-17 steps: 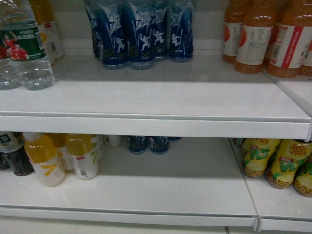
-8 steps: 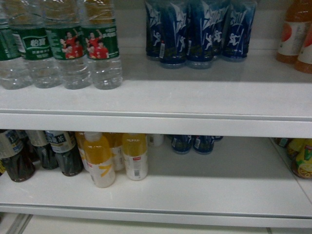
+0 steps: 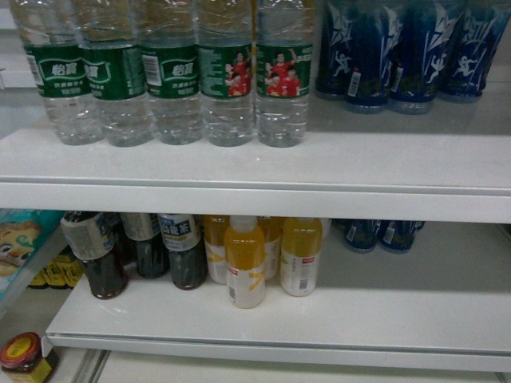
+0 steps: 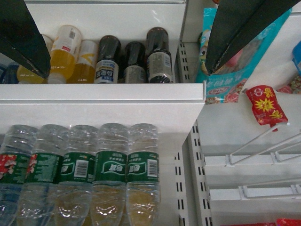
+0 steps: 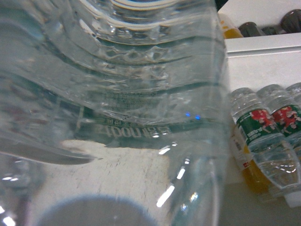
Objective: Move water from second to third shelf
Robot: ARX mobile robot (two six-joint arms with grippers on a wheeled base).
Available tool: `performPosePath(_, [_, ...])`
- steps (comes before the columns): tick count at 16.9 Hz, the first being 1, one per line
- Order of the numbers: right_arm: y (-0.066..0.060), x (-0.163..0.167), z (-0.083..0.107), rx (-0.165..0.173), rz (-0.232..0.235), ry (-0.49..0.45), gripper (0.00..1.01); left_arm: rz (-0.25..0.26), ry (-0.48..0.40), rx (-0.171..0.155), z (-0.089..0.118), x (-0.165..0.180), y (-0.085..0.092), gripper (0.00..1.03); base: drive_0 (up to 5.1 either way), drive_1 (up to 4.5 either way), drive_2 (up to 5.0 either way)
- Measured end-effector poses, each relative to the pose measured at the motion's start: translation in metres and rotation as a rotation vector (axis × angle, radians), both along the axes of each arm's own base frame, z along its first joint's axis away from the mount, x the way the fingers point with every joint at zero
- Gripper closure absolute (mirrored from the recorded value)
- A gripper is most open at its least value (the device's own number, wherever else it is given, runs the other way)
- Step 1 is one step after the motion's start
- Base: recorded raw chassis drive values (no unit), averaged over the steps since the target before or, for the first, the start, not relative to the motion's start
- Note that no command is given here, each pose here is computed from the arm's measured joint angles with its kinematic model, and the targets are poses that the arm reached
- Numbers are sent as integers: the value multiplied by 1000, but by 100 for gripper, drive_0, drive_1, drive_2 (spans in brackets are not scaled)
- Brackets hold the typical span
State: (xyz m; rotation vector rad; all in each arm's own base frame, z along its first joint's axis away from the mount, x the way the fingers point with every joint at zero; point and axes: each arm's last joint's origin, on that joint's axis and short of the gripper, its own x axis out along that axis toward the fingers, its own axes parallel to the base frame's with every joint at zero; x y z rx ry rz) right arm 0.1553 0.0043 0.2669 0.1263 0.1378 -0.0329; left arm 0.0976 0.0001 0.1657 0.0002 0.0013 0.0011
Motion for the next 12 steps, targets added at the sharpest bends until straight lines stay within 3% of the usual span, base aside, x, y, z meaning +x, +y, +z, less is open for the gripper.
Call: performPosePath(12, [0, 0, 0, 0, 0, 3, 59, 0, 1, 0, 0, 0, 0, 5, -462, 229, 229])
